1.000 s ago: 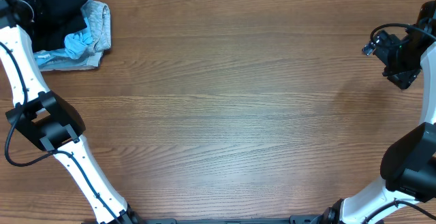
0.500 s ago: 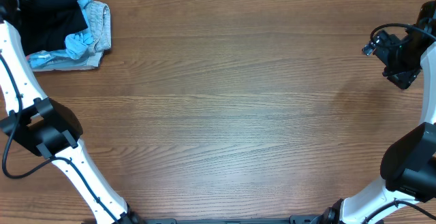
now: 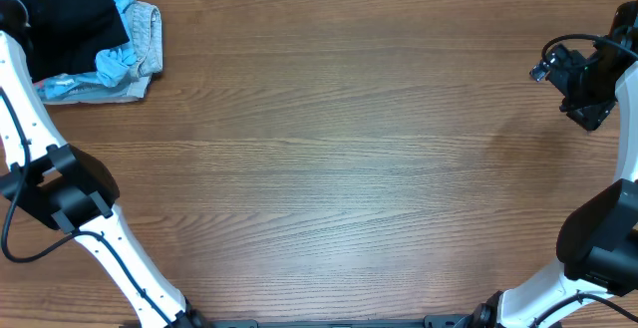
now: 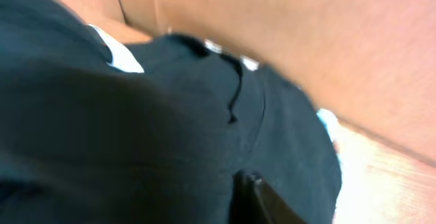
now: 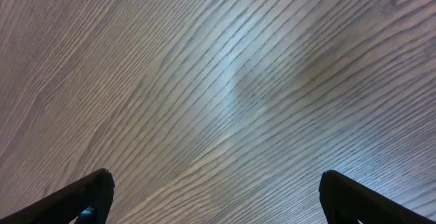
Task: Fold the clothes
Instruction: 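Lower the black bundle onto the pile and press it with the left gripper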
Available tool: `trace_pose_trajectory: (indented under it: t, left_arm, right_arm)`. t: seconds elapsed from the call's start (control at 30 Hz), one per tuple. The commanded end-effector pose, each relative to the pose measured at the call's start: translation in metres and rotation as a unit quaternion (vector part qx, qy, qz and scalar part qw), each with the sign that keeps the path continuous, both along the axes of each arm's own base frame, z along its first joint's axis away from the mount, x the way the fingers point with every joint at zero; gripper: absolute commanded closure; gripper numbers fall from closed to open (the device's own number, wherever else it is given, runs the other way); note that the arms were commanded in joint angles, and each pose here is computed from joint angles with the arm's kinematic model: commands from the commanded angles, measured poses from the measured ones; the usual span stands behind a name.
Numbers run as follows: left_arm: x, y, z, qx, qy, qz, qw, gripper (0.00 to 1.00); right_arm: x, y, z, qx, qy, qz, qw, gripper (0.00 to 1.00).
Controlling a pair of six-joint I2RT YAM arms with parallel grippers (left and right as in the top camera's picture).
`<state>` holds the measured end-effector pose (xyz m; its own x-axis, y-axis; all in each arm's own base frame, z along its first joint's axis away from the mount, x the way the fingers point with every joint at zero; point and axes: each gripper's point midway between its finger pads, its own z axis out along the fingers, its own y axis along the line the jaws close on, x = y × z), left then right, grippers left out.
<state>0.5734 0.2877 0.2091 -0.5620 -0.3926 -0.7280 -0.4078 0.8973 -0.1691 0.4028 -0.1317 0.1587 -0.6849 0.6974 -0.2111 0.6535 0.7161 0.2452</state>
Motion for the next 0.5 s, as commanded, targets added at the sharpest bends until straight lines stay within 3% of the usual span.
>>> trace_pose_trajectory:
  t: [0.0,0.03,0.2,0.47]
  left_arm:
    - [-0.002,0.002,-0.044,-0.026,0.038,0.004,0.999,0.25]
    - [-0.002,0.0,-0.045,-0.029,0.04,0.002,0.999,0.0]
    - [0.005,-0.02,-0.019,-0.065,0.003,-0.024,0.998,0.0]
    - [0.003,-0.056,0.085,-0.141,-0.111,-0.034,0.983,0.0]
  right_arm:
    - [0.004,-0.002,0.007,-0.004,-0.01,-0.003,1.0,0.0]
    - [0.004,-0.002,0.007,-0.004,-0.01,-0.003,1.0,0.0]
    - [0.004,-0.002,0.007,-0.004,-0.01,-0.003,1.0,0.0]
    - [0.004,-0.002,0.007,-0.004,-0.01,-0.003,1.0,0.0]
